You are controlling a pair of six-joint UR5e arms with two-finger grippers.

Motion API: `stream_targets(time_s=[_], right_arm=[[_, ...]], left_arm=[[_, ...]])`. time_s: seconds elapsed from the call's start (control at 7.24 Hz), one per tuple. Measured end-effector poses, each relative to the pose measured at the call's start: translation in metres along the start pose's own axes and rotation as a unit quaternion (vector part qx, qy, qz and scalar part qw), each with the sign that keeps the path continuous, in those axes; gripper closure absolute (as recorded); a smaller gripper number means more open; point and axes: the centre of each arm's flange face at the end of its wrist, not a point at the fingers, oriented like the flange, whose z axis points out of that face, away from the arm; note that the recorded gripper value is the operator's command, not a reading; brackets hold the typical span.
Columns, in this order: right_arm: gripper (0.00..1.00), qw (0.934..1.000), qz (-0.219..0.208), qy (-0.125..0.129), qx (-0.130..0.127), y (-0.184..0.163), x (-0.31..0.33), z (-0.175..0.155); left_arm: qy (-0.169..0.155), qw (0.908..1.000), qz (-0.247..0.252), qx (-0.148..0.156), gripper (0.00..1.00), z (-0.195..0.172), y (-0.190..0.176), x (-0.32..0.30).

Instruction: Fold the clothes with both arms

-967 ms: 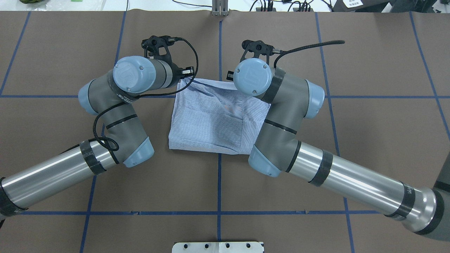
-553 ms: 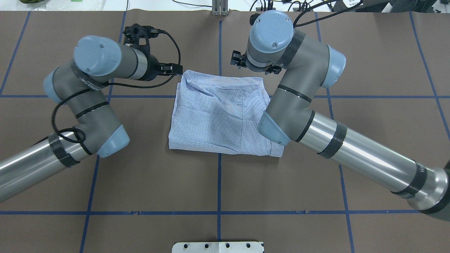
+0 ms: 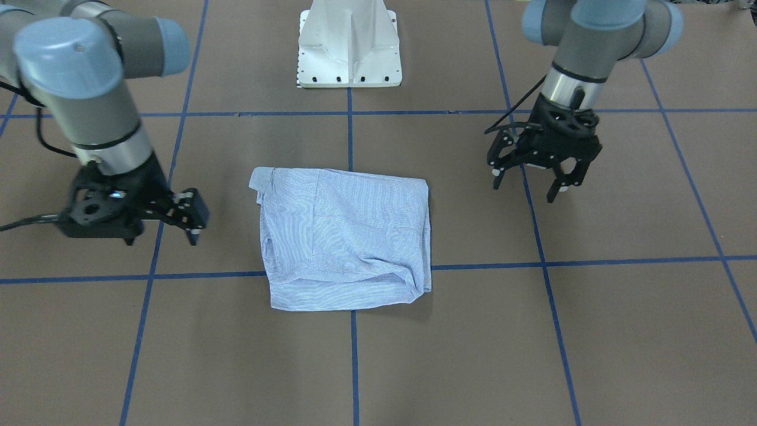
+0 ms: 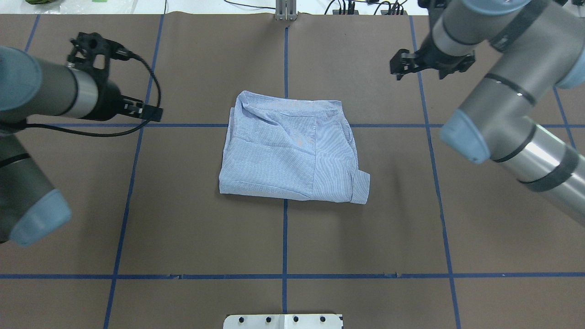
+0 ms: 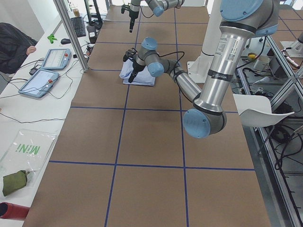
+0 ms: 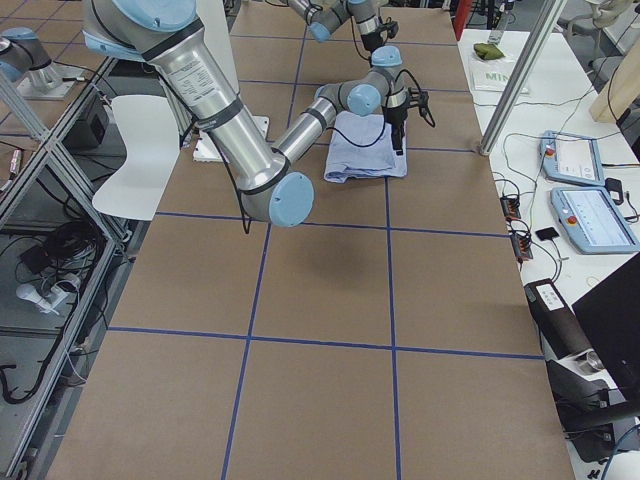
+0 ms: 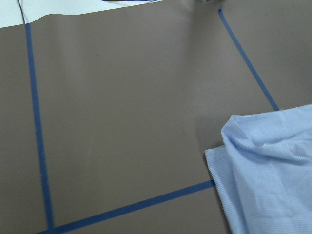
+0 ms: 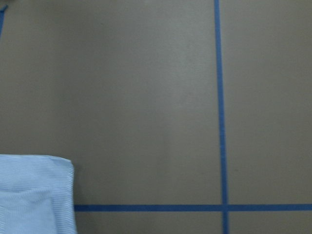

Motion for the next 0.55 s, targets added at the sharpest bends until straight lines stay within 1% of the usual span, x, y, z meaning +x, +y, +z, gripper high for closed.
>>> stream_targets(time_s=[0.14, 0.28, 0.41, 0.55], right_arm=[[0.00, 0.9989, -0.043, 0.008, -0.018, -0.001, 0.073, -0.013], [0.00, 0.9959, -0.083, 0.011, -0.033, 0.001, 0.152, -0.022], [0.00, 0.9921, -0.117, 0.008, -0.044, 0.012, 0.237, -0.034], [0.00, 0.9885, -0.142, 0.005, -0.053, 0.033, 0.310, -0.043]], left_arm=[[-0.011, 0.9991, 0.038, -0.016, 0.00, -0.031, 0.016, -0.052], [-0.024, 0.9959, 0.082, -0.028, 0.00, -0.060, 0.027, -0.113], [-0.041, 0.9911, 0.121, -0.038, 0.00, -0.087, 0.039, -0.179], [-0.060, 0.9871, 0.141, -0.045, 0.00, -0.111, 0.053, -0.241]])
